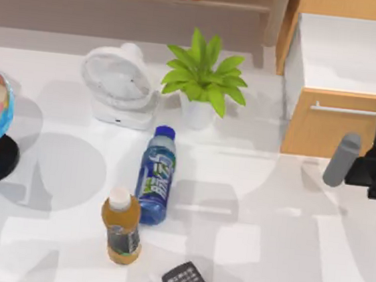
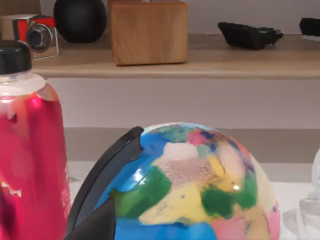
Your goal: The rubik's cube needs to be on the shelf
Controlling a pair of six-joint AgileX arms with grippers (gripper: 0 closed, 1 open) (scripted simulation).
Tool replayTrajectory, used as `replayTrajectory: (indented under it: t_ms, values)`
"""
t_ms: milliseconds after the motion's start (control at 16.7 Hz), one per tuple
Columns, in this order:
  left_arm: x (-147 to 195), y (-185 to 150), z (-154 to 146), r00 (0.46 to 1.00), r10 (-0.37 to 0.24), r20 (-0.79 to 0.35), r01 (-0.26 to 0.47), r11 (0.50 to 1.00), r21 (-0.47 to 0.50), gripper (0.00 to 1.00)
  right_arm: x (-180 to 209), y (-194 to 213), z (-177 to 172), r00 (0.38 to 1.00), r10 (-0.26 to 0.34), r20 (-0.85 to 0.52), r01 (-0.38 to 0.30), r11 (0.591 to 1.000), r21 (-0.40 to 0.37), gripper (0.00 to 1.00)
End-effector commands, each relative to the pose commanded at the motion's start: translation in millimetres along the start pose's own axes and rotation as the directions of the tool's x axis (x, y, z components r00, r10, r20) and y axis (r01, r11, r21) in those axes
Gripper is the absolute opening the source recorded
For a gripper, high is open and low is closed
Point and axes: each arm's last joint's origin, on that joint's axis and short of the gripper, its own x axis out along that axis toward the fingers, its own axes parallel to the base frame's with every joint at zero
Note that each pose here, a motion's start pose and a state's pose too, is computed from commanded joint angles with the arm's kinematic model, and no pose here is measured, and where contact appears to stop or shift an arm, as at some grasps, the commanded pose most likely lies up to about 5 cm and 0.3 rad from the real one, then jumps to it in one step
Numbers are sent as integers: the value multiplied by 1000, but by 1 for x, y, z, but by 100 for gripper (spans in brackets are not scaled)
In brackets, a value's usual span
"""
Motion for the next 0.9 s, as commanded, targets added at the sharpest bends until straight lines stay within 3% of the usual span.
replayTrajectory:
  t_ms: [900]
  values:
    - [0, 0, 0, 1000, 0, 0, 0, 1000, 0, 100, 48, 0, -1, 1000, 2, -2, -2, 1000, 1, 0]
